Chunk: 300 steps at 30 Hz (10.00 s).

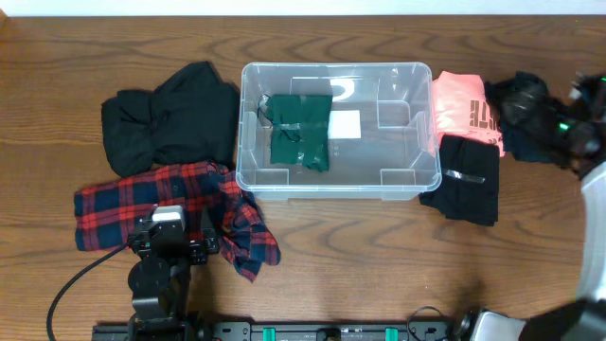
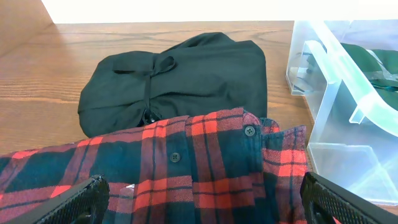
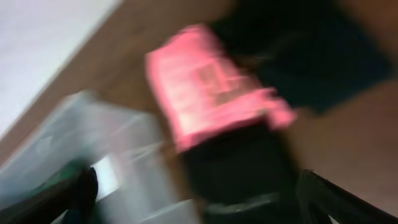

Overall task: Pack container
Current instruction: 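Move the right gripper to the black folded garment and grasp it, then place the black garment in the bin beside the green one, release, then grasp the dark navy garment at the right edge with the right gripper, then lower the navy garment into the bin's right side and open the gripper, then grasp the pink printed shirt with the right gripper, then carry the pink shirt into the bin's left side and release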

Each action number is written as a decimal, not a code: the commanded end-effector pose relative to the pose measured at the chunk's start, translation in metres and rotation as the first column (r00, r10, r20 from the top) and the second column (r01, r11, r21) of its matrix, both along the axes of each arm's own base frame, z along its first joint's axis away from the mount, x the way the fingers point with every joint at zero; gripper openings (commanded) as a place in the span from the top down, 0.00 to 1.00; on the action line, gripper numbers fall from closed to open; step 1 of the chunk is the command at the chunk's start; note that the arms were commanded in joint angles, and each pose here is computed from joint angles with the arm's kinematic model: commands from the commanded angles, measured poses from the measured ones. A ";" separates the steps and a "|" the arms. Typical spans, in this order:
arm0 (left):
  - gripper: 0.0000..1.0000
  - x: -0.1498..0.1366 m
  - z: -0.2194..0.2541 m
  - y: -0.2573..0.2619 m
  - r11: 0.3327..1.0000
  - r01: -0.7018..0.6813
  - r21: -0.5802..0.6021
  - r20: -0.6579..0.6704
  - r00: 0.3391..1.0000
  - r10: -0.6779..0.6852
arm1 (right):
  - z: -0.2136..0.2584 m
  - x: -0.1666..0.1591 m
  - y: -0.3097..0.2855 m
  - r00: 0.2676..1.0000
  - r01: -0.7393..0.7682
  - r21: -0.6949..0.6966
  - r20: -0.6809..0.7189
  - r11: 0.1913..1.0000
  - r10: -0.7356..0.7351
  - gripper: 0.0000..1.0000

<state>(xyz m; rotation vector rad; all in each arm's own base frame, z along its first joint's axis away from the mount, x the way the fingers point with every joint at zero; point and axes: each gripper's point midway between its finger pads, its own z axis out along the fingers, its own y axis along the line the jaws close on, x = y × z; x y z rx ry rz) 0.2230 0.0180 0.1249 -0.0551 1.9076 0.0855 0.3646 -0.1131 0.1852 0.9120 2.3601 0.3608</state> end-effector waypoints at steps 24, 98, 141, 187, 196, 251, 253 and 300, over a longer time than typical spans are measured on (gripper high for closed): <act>0.02 0.000 -0.009 0.003 1.000 -0.007 0.018 -0.016 1.000 0.007 | -0.207 -0.026 0.039 0.834 -0.355 0.232 -0.359 0.906 0.419 0.51; 0.02 0.000 -0.009 0.003 1.000 -0.007 0.018 -0.016 1.000 0.007 | 0.035 0.017 0.049 0.968 -0.147 -0.161 0.178 0.976 0.175 0.10; 0.02 0.000 -0.009 0.003 1.000 -0.007 0.018 -0.016 1.000 0.007 | -0.202 0.032 -0.078 0.999 0.023 0.222 -0.037 0.975 -0.015 0.73; 0.02 0.000 -0.009 0.003 1.000 -0.007 0.017 -0.016 1.000 0.007 | 0.032 0.036 0.252 0.952 -0.288 0.347 0.203 0.893 0.229 0.99; 0.02 0.000 -0.009 0.003 1.000 -0.007 0.018 -0.016 1.000 0.007 | -0.029 -0.003 0.226 0.957 -0.268 0.159 -0.070 0.950 0.281 0.98; 0.02 0.000 -0.009 0.003 1.000 -0.007 0.018 -0.016 1.000 0.007 | -0.141 0.102 0.023 0.944 -0.294 0.168 0.206 0.941 0.258 0.13; 0.02 0.000 -0.009 0.003 1.000 -0.007 0.018 -0.016 1.000 0.007 | -0.150 0.104 0.030 0.942 -0.306 0.175 0.197 0.936 0.271 0.14; 0.02 0.000 -0.009 0.003 1.000 -0.007 0.018 -0.016 1.000 0.007 | 0.067 0.004 0.322 0.764 -0.630 0.247 0.370 0.737 0.529 0.99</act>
